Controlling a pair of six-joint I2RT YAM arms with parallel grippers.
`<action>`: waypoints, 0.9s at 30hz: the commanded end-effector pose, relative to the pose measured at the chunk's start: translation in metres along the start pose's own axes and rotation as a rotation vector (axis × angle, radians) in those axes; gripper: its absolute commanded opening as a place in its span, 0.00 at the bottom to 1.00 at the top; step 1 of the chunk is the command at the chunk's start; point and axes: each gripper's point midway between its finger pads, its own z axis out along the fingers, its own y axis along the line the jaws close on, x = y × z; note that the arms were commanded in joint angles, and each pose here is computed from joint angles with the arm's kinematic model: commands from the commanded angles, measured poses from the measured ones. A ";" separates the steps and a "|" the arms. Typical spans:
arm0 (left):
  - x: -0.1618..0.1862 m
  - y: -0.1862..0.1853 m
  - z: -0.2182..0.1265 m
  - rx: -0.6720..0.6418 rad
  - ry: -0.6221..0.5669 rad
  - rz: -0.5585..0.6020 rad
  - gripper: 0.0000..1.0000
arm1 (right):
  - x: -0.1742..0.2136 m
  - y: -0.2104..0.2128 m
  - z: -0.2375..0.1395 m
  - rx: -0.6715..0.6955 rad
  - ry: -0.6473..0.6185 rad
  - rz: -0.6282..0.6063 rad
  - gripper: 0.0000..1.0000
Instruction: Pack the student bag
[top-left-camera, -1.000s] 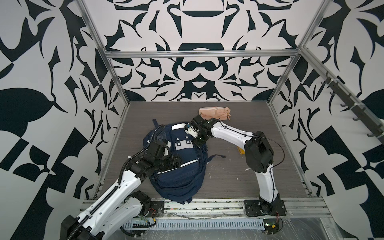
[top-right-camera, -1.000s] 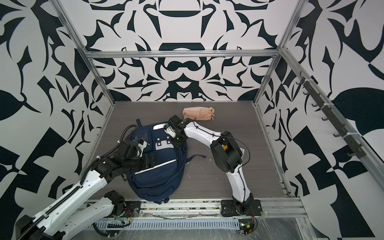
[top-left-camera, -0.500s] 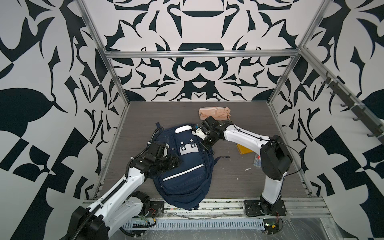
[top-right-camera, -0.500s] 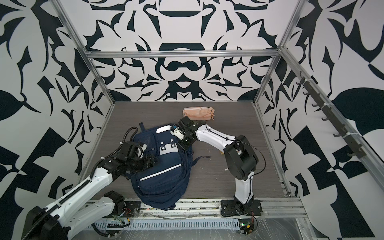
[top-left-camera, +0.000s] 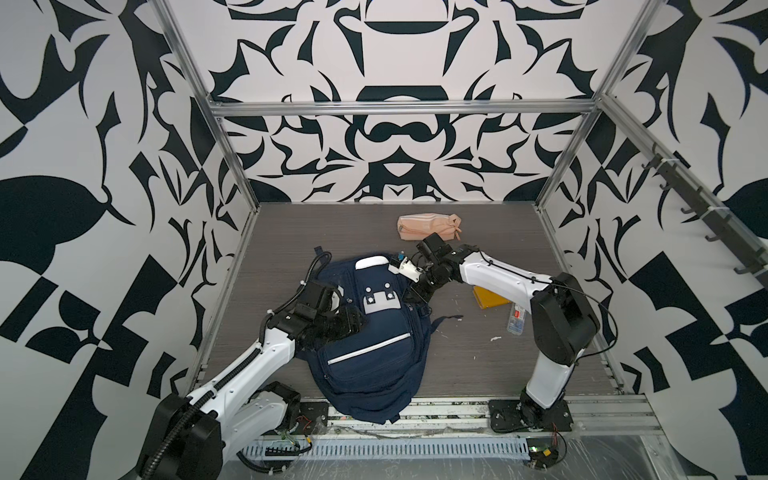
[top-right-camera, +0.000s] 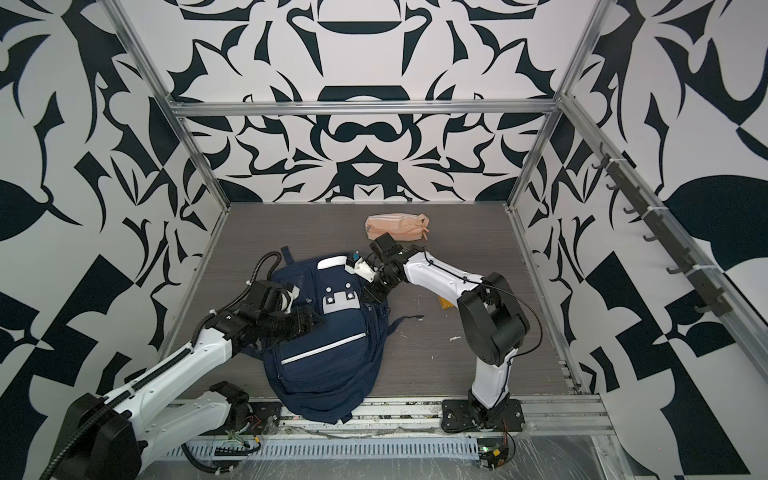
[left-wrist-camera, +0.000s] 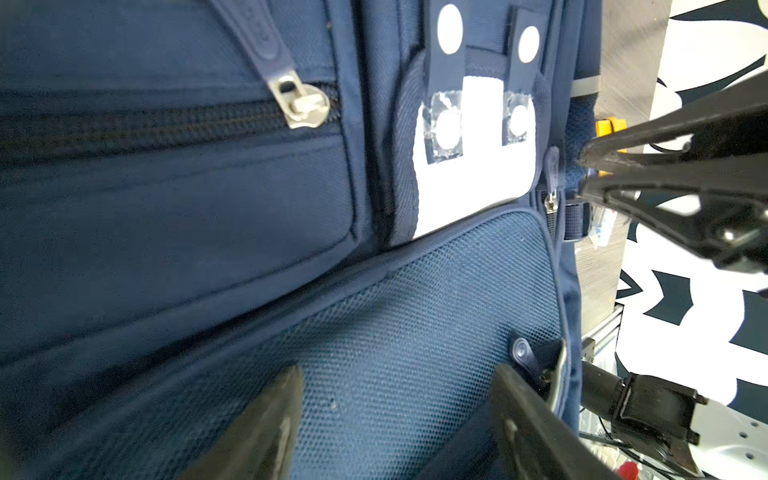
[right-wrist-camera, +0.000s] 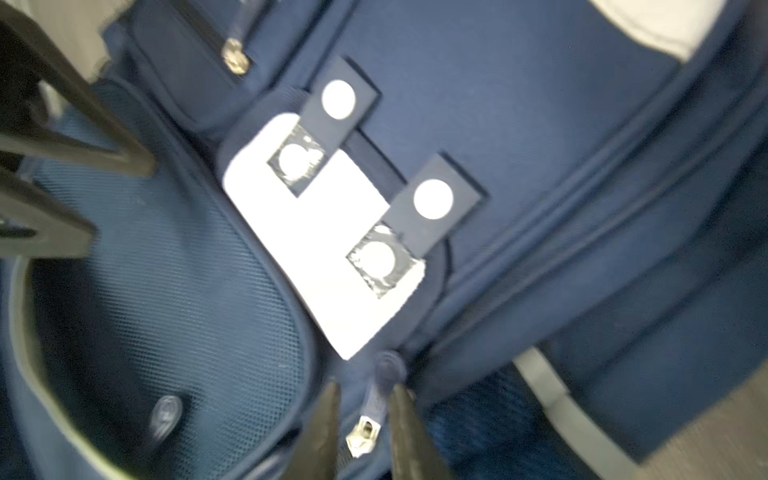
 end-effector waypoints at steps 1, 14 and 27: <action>0.004 0.002 0.002 0.009 0.015 0.005 0.74 | -0.009 0.011 -0.008 -0.050 -0.029 -0.051 0.36; 0.001 0.000 0.003 0.018 0.020 0.003 0.74 | -0.002 -0.012 0.003 0.029 0.050 -0.095 0.36; 0.003 0.000 0.004 0.024 0.029 -0.016 0.74 | 0.015 -0.018 0.013 0.027 0.136 -0.145 0.27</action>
